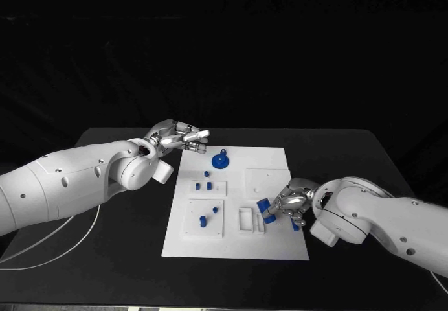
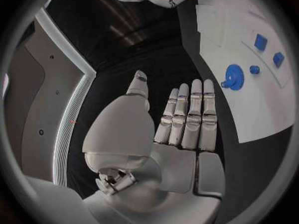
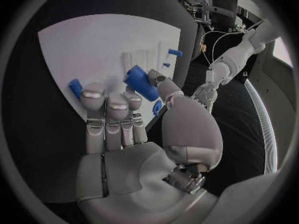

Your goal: Assemble the parts on the task board

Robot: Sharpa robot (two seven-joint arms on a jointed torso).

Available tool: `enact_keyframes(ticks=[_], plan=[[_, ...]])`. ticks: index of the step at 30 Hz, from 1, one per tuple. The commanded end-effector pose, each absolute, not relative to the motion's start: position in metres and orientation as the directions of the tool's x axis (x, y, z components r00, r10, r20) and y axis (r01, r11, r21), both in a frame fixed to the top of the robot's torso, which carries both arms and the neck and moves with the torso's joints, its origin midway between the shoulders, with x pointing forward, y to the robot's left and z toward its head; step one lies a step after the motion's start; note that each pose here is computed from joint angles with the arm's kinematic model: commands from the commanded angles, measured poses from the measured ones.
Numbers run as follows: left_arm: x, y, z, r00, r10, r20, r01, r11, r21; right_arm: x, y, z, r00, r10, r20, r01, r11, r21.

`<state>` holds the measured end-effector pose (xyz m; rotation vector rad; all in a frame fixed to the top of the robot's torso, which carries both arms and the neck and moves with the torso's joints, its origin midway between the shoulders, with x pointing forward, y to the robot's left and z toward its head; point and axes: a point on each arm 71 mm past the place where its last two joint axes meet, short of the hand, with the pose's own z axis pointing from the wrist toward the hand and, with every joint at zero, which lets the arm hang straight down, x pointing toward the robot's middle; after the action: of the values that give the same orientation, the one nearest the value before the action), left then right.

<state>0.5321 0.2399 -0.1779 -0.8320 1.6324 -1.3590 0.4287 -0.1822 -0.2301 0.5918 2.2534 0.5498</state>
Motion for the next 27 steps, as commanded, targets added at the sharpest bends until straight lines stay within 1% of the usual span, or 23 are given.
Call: enact_keyframes(ticks=[1, 5, 13, 27], plan=[[0.532, 0.236, -0.178, -0.451, -0.874, -0.183, 0.023, 0.193, -0.981, 0.428, -0.177, -0.232, -0.667, 0.519, -0.535, 0.235, 0.828, 0.509], [0.532, 0.235, -0.178, -0.453, -0.873, -0.183, 0.022, 0.194, -0.981, 0.428, -0.170, -0.234, -0.692, 0.470, -0.548, 0.196, 0.853, 0.483], [0.532, 0.234, -0.178, -0.458, -0.870, -0.183, 0.019, 0.196, -0.980, 0.429, -0.155, -0.239, -0.717, 0.408, -0.566, 0.143, 0.880, 0.454], [0.532, 0.232, -0.179, -0.464, -0.867, -0.182, 0.015, 0.197, -0.980, 0.431, -0.143, -0.246, -0.719, 0.387, -0.578, 0.125, 0.889, 0.440]])
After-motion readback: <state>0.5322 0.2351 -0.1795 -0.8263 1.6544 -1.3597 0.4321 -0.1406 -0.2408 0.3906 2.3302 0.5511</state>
